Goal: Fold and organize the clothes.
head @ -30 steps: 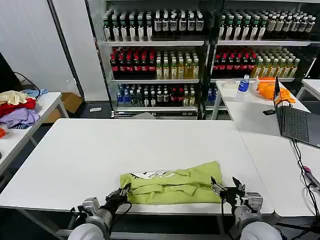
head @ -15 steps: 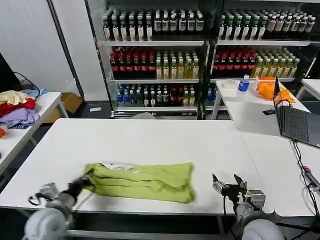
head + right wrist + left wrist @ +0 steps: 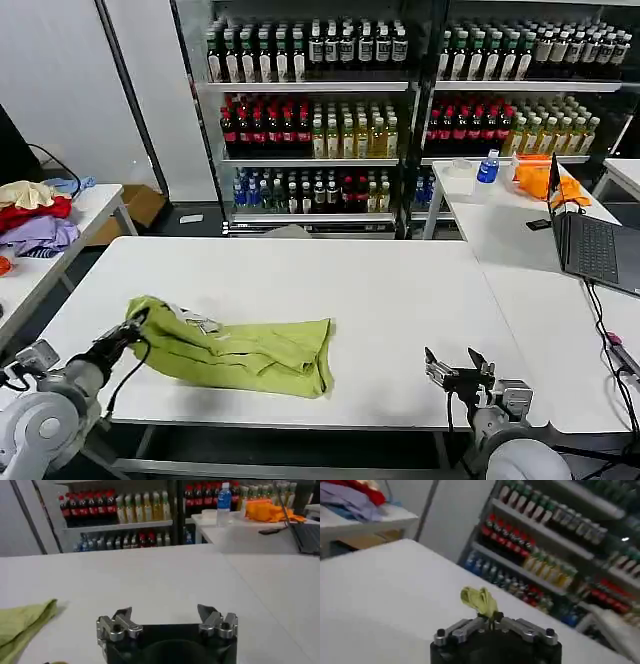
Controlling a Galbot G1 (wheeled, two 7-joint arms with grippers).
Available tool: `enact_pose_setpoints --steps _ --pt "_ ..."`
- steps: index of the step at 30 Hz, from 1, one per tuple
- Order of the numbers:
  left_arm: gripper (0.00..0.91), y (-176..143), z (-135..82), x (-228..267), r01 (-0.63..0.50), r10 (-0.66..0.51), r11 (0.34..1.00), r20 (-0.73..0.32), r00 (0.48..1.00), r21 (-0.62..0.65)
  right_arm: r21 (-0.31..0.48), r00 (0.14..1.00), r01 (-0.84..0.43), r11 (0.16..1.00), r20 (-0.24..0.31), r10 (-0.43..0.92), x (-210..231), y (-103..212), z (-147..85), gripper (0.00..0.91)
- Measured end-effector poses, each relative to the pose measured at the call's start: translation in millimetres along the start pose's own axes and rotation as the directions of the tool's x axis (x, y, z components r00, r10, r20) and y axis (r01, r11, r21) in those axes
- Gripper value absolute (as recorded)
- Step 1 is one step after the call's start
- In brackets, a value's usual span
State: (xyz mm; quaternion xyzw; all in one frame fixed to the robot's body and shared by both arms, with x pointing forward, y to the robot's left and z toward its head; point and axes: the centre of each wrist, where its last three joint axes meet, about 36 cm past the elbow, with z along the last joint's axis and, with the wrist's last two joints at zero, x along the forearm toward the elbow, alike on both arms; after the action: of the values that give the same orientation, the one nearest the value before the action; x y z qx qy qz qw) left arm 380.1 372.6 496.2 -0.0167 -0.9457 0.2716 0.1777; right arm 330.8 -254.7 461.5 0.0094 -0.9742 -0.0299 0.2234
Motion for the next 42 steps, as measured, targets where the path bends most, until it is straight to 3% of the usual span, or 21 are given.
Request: enact_pose_setpoints --steps 9,16,17,18,19,30,36,42 --pt "0.030 -48 32 -16 -0.159 0.168 0.979 -0.058 0.984 0.125 0.005 1.000 -0.004 1.000 -0.009 0.004 -5 -1 2 0.907" --pt "0.030 -74 65 -38 -0.215 0.238 0.961 -0.122 0.964 0.173 0.003 1.000 -0.005 1.000 -0.012 0.005 -11 -1 3 0.907" --pt "0.081 -77 70 -41 -0.218 0.242 0.961 -0.134 0.961 0.172 0.003 1.000 -0.005 1.000 -0.012 0.005 -12 -1 2 0.907" --pt "0.262 -80 76 -44 -0.221 0.246 0.961 -0.146 0.958 0.169 0.003 1.000 -0.006 1.000 -0.012 0.006 -12 -2 2 0.907" --pt "0.907 -83 81 -47 -0.224 0.250 0.960 -0.157 0.955 0.166 0.002 1.000 -0.008 1.000 -0.011 0.008 -13 -2 2 0.907" --pt "0.907 -97 111 -56 -0.256 0.268 0.963 -0.244 0.932 0.078 -0.001 1.000 -0.008 1.000 -0.010 0.008 -21 -1 1 0.907" --pt "0.907 -104 109 -44 -0.288 0.286 0.957 -0.249 0.925 0.028 -0.005 1.000 -0.005 1.000 -0.007 0.005 -21 1 1 0.907" --pt "0.907 -86 93 -40 -0.239 0.226 0.970 -0.219 0.949 -0.035 -0.003 1.000 -0.007 1.000 -0.010 0.007 -21 -1 2 0.907"
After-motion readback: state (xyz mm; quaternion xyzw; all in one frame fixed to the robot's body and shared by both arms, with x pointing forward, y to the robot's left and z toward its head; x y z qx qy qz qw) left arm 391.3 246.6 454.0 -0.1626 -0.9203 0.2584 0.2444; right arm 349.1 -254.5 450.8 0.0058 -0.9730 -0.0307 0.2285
